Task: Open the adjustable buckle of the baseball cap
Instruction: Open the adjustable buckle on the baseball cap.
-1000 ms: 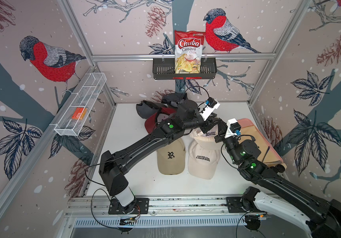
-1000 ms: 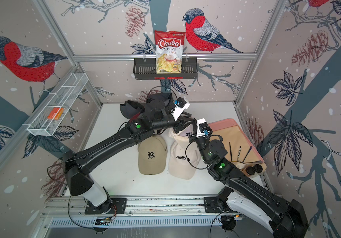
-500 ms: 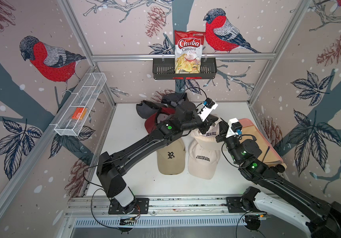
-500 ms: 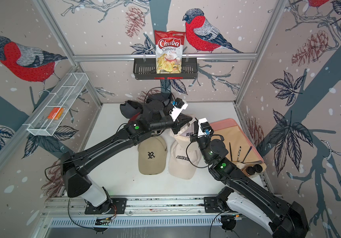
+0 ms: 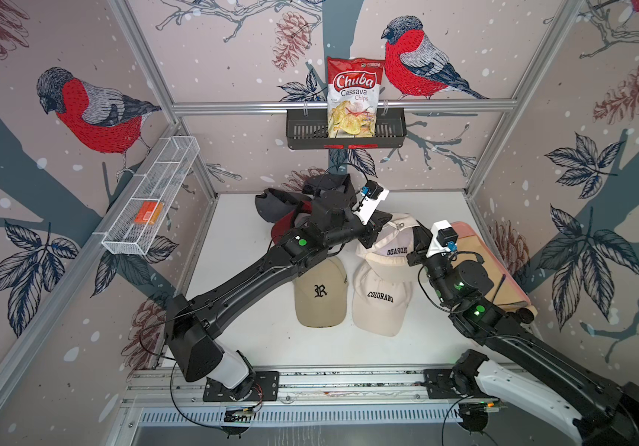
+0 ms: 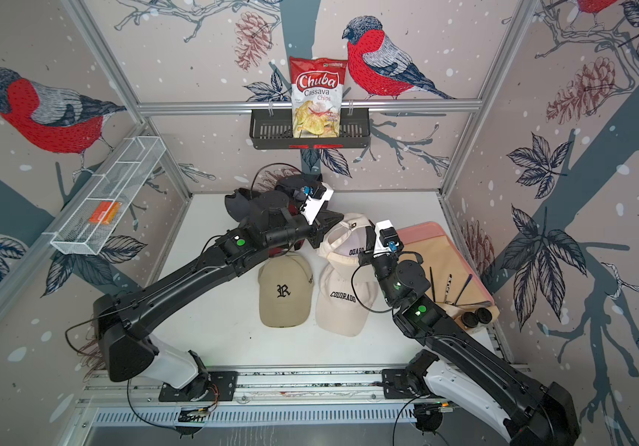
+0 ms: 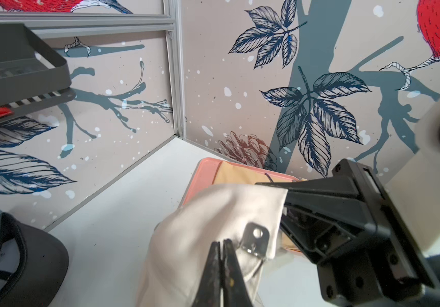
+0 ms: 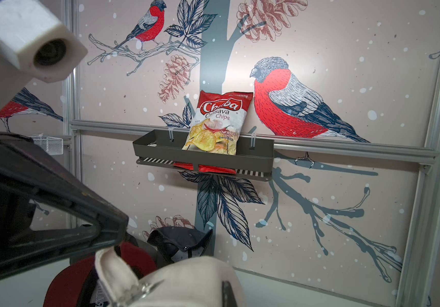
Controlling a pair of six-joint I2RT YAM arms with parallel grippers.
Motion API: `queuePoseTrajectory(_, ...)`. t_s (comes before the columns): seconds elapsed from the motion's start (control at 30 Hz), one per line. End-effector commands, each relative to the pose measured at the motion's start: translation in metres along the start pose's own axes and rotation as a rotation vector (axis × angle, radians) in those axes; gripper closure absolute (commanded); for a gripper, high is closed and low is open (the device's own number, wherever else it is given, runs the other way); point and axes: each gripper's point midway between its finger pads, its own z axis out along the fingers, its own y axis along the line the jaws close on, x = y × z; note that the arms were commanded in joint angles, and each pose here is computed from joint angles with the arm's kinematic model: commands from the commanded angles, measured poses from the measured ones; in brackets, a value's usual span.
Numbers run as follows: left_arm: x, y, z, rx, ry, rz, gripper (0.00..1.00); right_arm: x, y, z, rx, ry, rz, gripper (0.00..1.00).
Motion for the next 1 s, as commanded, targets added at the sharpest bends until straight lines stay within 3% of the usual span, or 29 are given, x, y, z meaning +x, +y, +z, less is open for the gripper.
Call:
queuePoseTrajectory(0.0, -0.014, 0.004, -0.005, -0.022, -0.057, 0.003, 1.00, -0.011, -0.003, 0.001, 0.011, -0.031, 0.035, 1.00)
queuePoseTrajectory(0.1, -0.015, 0.003, -0.004, -0.014, -0.064, -0.001, 1.00, -0.010, 0.000, 0.003, 0.002, -0.024, 0.041, 1.00)
queuePoseTrajectory(0.2, -0.020, 0.002, -0.007, -0.014, -0.091, 0.004, 0.64, -0.010, 0.001, 0.005, -0.003, -0.016, 0.049, 1.00)
queuePoseTrajectory(0.27, -0.025, 0.004, -0.014, -0.035, -0.122, 0.018, 0.55, -0.010, 0.002, 0.007, -0.008, -0.007, 0.050, 1.00)
queuePoseTrajectory(0.47, -0.025, 0.014, -0.045, -0.095, -0.169, 0.041, 0.54, -0.013, 0.005, 0.008, -0.030, 0.000, 0.066, 1.00)
queuePoseTrajectory(0.6, -0.009, 0.011, -0.054, -0.077, -0.144, 0.039, 0.55, -0.014, 0.007, 0.009, -0.048, 0.002, 0.082, 1.00)
queuePoseTrajectory(0.77, 0.015, -0.010, -0.041, 0.059, -0.115, -0.004, 0.55, -0.015, 0.012, 0.010, -0.074, 0.006, 0.090, 1.00)
queuePoseTrajectory(0.97, 0.027, -0.020, -0.019, 0.122, -0.101, 0.000, 0.54, -0.018, 0.016, 0.010, -0.100, 0.012, 0.099, 1.00)
